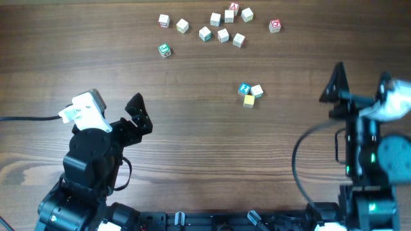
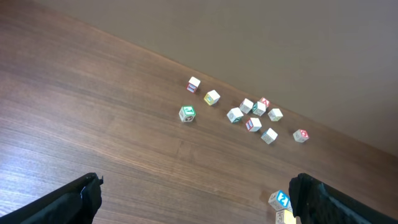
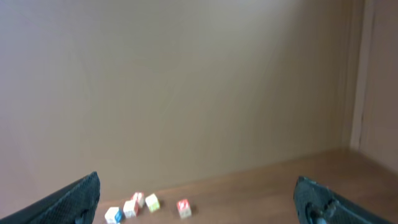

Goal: Form a circle

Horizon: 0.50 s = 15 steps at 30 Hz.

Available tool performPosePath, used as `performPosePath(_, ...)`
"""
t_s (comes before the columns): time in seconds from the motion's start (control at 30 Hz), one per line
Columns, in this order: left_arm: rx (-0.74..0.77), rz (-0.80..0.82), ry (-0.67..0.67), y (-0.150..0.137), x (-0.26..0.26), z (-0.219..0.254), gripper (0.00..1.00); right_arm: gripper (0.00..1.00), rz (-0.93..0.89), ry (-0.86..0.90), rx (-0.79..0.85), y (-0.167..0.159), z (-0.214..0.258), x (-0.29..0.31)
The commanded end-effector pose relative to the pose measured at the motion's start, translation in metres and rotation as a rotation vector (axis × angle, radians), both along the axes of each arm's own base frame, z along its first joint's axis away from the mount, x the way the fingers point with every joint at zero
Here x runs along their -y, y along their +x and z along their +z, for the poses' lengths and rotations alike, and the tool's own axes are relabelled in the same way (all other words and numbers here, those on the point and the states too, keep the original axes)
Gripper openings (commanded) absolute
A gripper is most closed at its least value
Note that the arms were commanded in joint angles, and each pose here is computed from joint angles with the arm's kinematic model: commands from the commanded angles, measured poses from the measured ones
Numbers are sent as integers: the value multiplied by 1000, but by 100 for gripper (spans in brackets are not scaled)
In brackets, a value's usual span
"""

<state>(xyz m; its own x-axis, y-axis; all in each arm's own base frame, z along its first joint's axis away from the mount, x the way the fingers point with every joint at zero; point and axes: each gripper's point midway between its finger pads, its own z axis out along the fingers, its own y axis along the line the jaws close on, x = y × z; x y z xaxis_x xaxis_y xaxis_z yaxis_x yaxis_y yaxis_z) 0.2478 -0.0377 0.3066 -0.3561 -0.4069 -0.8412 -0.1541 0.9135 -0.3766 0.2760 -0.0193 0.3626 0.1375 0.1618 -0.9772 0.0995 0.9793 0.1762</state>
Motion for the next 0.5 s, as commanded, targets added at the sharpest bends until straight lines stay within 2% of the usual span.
performPosePath(0.0, 3, 7, 13, 0, -2, 0, 100, 100, 66, -51, 81, -18, -20, -8)
performPosePath(0.27, 3, 8, 13, 0, -2, 0, 100, 100, 45, -61, 202, -45, -67, -2)
performPosePath(0.47, 3, 8, 13, 0, -2, 0, 100, 100, -5, -43, 150, -42, -107, 11)
